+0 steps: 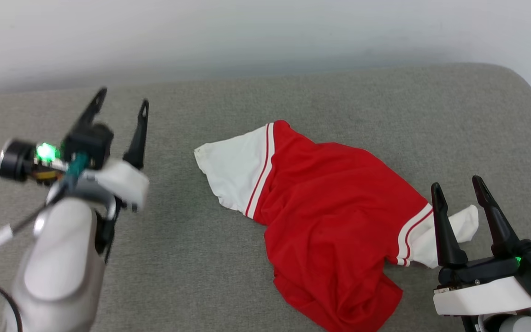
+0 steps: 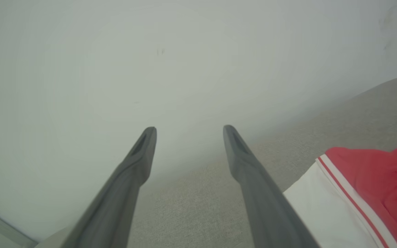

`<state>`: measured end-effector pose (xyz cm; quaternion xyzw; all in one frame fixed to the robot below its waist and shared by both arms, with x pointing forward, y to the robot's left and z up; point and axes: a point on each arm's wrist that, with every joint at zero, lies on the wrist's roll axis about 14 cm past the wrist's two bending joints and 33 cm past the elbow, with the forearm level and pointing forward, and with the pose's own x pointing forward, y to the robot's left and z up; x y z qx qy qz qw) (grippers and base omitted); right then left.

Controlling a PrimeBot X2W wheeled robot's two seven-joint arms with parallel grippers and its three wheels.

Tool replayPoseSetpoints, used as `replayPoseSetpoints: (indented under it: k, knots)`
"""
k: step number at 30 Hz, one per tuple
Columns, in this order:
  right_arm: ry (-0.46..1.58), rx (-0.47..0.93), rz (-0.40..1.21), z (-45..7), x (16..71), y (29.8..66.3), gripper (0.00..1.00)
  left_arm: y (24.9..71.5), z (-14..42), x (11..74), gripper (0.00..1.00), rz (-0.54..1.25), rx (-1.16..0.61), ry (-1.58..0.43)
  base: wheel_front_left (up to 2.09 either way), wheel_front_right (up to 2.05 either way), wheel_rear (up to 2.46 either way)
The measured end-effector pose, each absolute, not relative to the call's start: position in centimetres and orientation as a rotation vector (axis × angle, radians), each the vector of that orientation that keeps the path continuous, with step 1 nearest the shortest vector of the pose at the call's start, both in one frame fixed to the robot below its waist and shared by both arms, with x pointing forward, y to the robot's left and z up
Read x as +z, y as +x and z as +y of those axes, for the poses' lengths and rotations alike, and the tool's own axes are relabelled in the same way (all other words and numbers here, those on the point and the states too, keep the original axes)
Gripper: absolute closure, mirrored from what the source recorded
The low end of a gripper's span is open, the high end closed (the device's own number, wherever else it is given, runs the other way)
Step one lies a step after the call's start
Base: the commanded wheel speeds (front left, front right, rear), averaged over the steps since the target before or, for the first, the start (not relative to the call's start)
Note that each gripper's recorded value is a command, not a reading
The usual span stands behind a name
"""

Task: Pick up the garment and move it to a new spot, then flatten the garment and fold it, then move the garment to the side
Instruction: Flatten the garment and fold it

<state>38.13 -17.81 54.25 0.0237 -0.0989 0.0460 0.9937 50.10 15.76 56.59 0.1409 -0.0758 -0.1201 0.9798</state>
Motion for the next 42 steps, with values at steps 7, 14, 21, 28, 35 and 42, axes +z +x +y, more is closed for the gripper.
replayPoseSetpoints:
  k: [7,14,21,28,35,42]
  knots:
    - [0.074,0.061,-0.165,-18.3,53.0,38.0,0.00,54.5,12.7,56.3,0.00,-0.008,-0.355,0.366,0.00,0.00,0.00]
    - [0.061,0.038,-0.137,-18.9,52.1,38.3,0.00,56.4,9.4,51.2,0.00,0.346,-0.522,0.464,0.00,0.00,0.00]
    - [0.061,0.021,-0.131,-19.5,51.7,39.7,0.00,56.4,9.1,46.6,0.00,0.712,-0.624,0.567,0.00,0.00,0.00]
    - [0.061,0.005,-0.106,-20.1,50.5,40.9,0.00,54.9,10.1,41.4,0.00,1.037,-0.686,0.608,0.00,0.00,0.00]
    - [0.053,-0.012,-0.080,-20.7,49.5,41.5,0.00,53.7,9.4,38.1,0.00,1.150,-0.762,0.626,0.00,0.00,0.00]
    - [0.056,-0.004,-0.074,-20.4,49.3,41.6,0.00,53.5,9.1,37.9,1.00,1.142,-0.788,0.657,0.00,0.00,0.00]
